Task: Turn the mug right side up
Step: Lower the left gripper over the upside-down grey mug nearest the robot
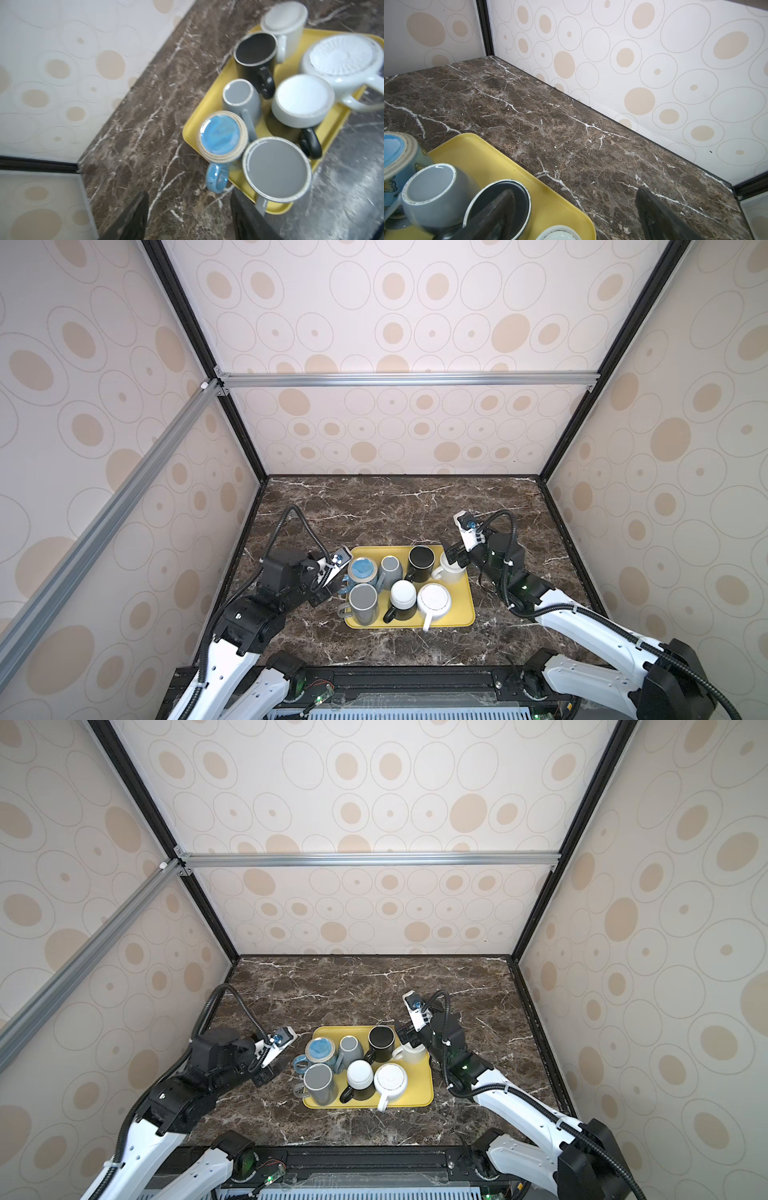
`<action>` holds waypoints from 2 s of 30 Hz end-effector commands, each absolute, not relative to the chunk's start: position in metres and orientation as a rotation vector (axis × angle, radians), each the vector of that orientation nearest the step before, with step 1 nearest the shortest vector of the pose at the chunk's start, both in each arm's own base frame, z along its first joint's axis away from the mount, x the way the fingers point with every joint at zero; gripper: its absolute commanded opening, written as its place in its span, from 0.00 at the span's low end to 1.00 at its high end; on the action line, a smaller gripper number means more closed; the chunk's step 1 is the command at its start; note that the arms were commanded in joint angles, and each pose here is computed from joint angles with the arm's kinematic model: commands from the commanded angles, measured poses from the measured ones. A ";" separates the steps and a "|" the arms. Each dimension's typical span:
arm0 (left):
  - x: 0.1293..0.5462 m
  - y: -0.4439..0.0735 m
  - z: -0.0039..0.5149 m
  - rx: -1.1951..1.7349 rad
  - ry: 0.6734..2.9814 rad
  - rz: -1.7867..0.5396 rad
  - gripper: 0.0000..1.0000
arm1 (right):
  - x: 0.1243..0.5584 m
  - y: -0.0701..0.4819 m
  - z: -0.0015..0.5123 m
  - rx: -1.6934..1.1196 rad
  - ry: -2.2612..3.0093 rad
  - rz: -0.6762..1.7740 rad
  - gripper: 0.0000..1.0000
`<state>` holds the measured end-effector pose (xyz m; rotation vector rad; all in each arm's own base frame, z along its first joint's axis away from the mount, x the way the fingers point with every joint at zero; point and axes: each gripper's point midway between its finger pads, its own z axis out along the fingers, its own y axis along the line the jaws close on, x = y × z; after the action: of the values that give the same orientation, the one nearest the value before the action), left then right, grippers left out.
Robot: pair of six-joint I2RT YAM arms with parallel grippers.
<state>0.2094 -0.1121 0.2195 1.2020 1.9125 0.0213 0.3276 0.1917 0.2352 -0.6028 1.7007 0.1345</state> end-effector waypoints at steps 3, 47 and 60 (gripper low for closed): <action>0.168 -0.140 0.202 1.433 1.878 -0.255 0.68 | 0.328 0.197 0.240 -0.636 1.658 0.123 0.93; 0.165 -0.126 0.117 1.513 2.146 -0.221 0.51 | 0.339 0.193 0.234 -0.618 1.669 0.020 0.92; 0.179 -0.135 0.102 1.541 2.205 -0.241 0.40 | 0.340 0.187 0.234 -0.605 1.668 -0.021 0.92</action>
<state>0.1700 -0.1266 0.0914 1.5355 2.2596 -0.2397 0.3393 0.1870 0.2295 -0.6071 1.6889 0.0004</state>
